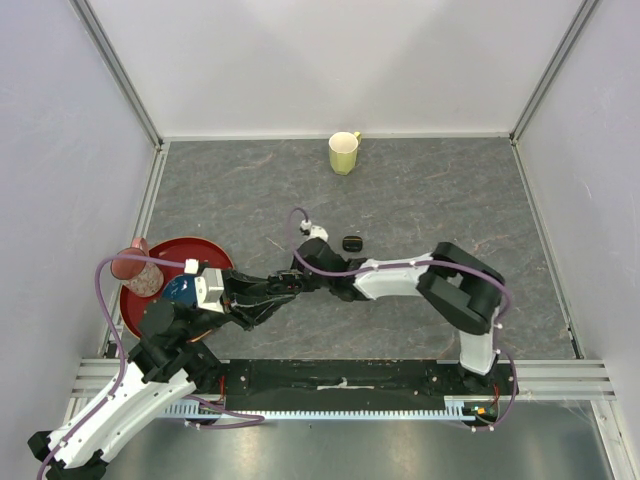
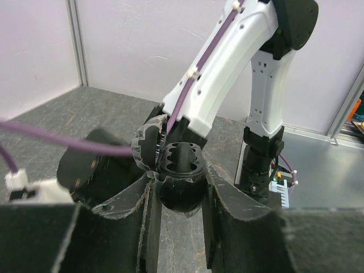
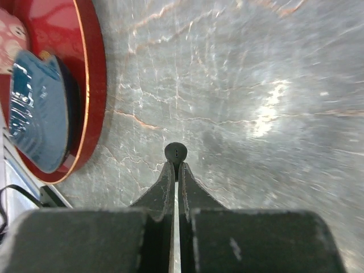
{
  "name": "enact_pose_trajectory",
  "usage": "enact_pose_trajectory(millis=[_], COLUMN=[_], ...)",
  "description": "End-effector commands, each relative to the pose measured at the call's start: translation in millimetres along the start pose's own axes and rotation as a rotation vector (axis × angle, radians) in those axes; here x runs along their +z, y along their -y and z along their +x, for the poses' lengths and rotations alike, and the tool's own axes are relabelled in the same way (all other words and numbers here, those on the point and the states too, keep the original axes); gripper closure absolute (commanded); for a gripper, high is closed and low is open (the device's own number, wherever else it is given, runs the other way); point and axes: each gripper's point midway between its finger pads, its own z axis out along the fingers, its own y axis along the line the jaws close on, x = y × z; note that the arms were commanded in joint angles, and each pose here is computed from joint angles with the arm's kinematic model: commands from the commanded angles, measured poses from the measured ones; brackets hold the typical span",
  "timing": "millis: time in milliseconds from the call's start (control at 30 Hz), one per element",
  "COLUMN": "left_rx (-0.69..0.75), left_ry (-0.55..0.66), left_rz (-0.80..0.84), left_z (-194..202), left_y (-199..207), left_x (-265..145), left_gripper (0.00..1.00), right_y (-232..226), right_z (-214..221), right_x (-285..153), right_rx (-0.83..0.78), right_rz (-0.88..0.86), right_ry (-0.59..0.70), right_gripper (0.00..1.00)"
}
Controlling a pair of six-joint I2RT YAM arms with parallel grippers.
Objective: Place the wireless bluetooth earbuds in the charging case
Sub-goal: Pick up the earbud from the center of the board.
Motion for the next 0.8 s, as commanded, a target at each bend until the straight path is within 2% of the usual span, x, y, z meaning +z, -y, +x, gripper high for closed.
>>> enact_pose_trajectory(millis=[0,167,200,233,300,367,467,767], left_rx=[0.046,0.041,0.041,0.044,0.047,0.049,0.050,0.052], left_ry=[0.023,0.017,0.014,0.013,0.006,0.000,-0.010,-0.019], left_rz=[-0.017,-0.009,-0.008,-0.004,0.000,0.012,0.031,0.060], left_z=[-10.0,-9.6,-8.9,-9.4,-8.7,-8.1,-7.3,-8.7], left_y=[-3.6,-2.3,-2.4,-1.9,-2.2,-1.1,0.4,2.2], left_x=[1.2,2.3,2.6,3.2,4.6,6.8,10.1,17.9], left_gripper=[0.98,0.98,0.98,0.98,0.98,0.98,0.98,0.98], right_y=[-3.0,14.9,25.5,20.9,26.2,16.7,-10.5,-66.8], right_z=[-49.4,-86.2,-82.5,-99.0,-101.9,-119.9,-133.5,-134.5], right_x=[-42.1,-100.0,-108.4,-129.2,-148.6,-180.8,-224.2,-304.3], right_rx=[-0.016,-0.042,-0.052,-0.055,-0.116,-0.161,-0.286,-0.585], right_rz=[-0.046,-0.057,-0.038,-0.065,-0.062,-0.089,-0.163,-0.339], right_ry=[0.119,0.203,0.191,0.237,0.237,0.303,0.334,0.280], right_gripper=[1.00,1.00,1.00,1.00,1.00,1.00,1.00,1.00])
